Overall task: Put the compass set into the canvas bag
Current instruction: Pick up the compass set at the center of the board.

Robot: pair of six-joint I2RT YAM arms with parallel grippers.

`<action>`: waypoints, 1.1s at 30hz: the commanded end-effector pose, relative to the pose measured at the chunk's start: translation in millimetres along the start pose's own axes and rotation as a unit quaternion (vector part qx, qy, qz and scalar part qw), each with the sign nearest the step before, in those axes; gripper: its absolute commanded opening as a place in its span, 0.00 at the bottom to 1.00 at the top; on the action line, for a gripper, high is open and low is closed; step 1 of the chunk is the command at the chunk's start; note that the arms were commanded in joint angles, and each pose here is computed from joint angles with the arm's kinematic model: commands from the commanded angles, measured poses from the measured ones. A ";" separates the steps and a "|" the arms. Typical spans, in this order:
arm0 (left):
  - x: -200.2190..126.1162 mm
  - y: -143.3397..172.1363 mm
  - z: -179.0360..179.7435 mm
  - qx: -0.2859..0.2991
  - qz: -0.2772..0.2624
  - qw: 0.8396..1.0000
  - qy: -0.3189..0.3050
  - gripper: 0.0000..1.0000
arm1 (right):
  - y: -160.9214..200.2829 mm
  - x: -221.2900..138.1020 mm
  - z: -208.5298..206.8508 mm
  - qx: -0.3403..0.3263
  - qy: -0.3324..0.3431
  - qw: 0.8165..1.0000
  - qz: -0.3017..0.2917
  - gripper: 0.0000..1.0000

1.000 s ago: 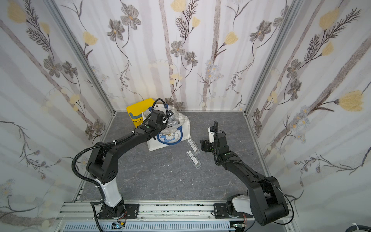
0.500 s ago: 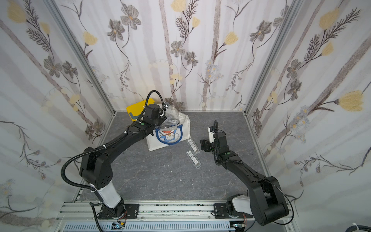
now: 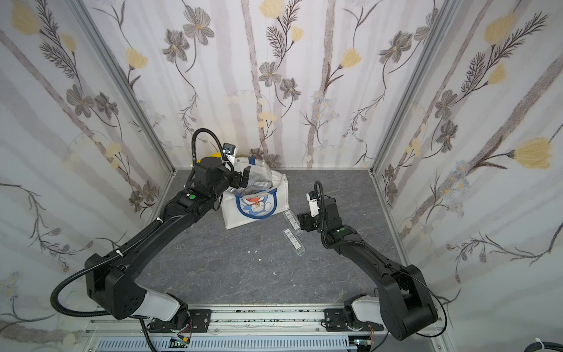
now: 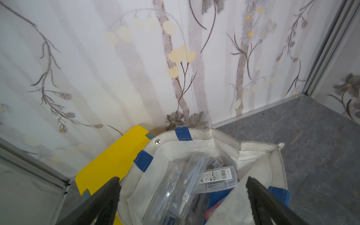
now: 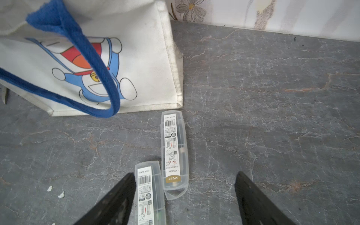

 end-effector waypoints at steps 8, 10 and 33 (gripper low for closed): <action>-61.0 39.8 0.6 -0.202 -0.001 0.978 0.044 1.00 | 26.8 18.4 44.9 -0.089 -0.050 0.991 0.087 0.80; -70.4 46.6 3.7 -0.214 0.005 0.976 0.038 1.00 | 35.6 23.8 51.5 -0.092 -0.055 0.988 0.107 0.80; -94.0 70.4 10.3 -0.233 -0.001 0.972 0.032 1.00 | 99.8 54.9 59.2 -0.069 -0.042 0.970 0.230 0.71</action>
Point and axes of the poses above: each gripper's point midway between its finger pads, its own x axis out along the fingers, its own z axis along the line the jaws close on, y = z × x, the point moved 4 cm from there along -x, back along the fingers, and after that the axes turned 1 degree about x, right-handed, at the moved point
